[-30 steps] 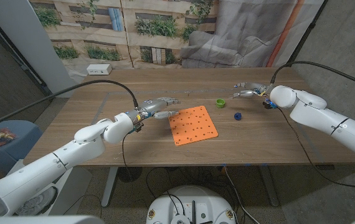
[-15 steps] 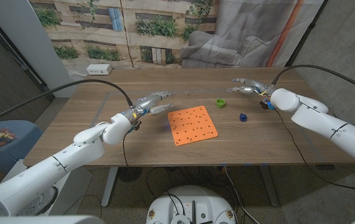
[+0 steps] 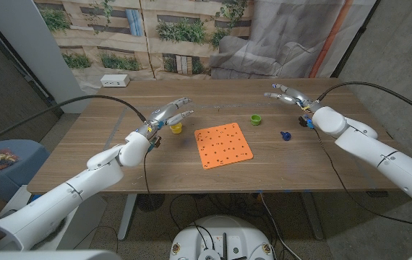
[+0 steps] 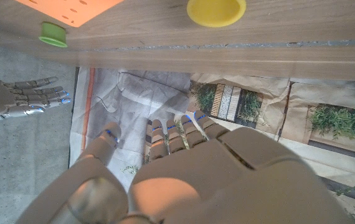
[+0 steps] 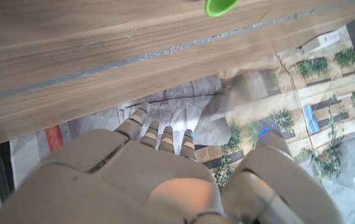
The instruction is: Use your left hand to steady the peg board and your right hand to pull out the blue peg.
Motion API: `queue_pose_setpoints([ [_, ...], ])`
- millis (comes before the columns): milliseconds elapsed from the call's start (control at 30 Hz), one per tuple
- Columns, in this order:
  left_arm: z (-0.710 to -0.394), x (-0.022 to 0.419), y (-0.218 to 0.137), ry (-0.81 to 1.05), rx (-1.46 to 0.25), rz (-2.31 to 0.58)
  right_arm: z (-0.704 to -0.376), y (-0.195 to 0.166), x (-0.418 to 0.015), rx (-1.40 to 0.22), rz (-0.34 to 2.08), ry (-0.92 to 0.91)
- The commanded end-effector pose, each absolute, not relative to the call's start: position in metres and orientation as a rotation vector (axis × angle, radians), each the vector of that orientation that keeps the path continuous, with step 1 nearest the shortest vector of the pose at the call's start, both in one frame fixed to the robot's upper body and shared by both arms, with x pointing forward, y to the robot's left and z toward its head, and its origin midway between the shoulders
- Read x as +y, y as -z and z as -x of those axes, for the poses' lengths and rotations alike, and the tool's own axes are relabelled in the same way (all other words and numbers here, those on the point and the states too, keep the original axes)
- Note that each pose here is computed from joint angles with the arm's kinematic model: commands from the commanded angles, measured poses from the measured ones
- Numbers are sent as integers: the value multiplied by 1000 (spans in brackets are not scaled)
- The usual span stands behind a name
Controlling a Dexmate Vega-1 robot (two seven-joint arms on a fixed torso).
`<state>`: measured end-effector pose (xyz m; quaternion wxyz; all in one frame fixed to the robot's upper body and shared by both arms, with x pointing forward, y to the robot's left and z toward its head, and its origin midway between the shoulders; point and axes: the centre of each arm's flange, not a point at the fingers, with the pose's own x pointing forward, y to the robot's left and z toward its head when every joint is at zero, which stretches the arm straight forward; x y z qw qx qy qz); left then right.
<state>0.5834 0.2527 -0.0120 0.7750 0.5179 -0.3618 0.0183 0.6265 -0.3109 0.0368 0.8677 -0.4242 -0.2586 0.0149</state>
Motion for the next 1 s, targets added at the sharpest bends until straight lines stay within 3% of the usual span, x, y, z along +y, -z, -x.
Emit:
queue_pose_setpoints([
  [33,-600,272,6,-82,-779,-961,-626,-28,-307,-593,701,32],
  [400,-612,278,10,-149,-753,-668,-627,-18,-310,-620,525,-34],
  [667,-616,280,24,-188,-724,-458,-631,-7,-315,-705,251,-74],
  [1000,-631,278,50,-190,-686,-225,-633,7,-311,-718,127,-78],
])
